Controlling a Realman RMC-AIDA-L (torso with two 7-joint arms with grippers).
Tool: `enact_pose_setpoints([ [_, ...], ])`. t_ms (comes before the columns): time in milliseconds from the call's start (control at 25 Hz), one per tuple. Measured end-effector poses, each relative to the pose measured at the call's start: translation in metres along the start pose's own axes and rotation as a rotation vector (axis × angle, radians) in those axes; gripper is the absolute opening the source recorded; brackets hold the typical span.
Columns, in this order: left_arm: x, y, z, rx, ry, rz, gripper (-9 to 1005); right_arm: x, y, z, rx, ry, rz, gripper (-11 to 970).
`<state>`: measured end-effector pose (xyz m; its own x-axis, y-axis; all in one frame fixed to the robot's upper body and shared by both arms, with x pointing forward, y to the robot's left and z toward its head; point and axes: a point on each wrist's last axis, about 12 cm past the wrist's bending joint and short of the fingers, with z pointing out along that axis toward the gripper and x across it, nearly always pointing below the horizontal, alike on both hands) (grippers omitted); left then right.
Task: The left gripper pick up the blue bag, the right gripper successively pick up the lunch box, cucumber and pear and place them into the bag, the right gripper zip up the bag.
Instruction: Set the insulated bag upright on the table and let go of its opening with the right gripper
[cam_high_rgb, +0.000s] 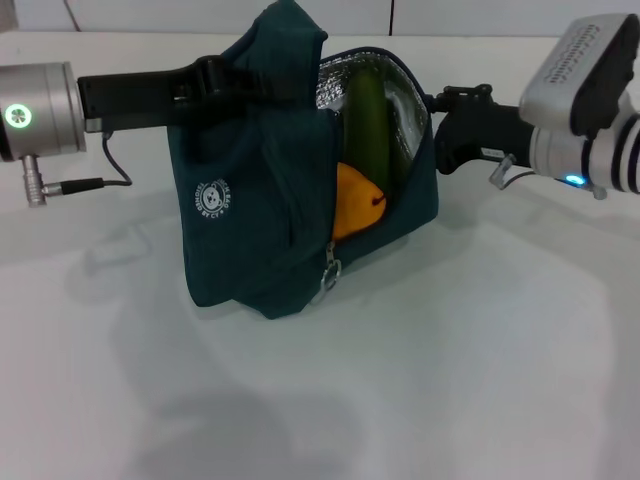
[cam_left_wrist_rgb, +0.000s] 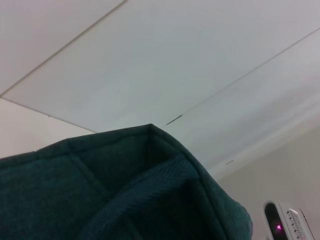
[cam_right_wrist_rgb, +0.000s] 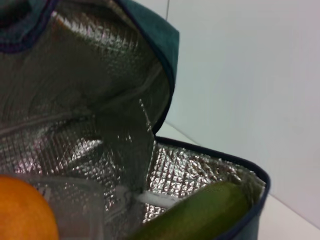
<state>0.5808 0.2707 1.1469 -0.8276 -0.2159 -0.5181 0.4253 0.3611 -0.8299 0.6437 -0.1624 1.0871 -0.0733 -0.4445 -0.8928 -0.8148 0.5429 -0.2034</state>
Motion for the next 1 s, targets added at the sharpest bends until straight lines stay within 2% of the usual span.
enact_pose_setpoints([
  [160,-0.0010,0.0003,-0.0012,-0.004,-0.002,0.002,50,-0.0022,0.0032,0.0035,-0.002,-0.001,-0.017,548],
  [400,-0.0003,0.0012,-0.0028,-0.008,-0.004,0.002,50,-0.0034,0.0030,0.0038,0.002,-0.009,-0.022,485],
  [1000,0.0034,-0.0009,-0.0085,0.016,0.025,0.011,50,0.0011,0.0072,0.0025,-0.015,-0.001,-0.043,467],
])
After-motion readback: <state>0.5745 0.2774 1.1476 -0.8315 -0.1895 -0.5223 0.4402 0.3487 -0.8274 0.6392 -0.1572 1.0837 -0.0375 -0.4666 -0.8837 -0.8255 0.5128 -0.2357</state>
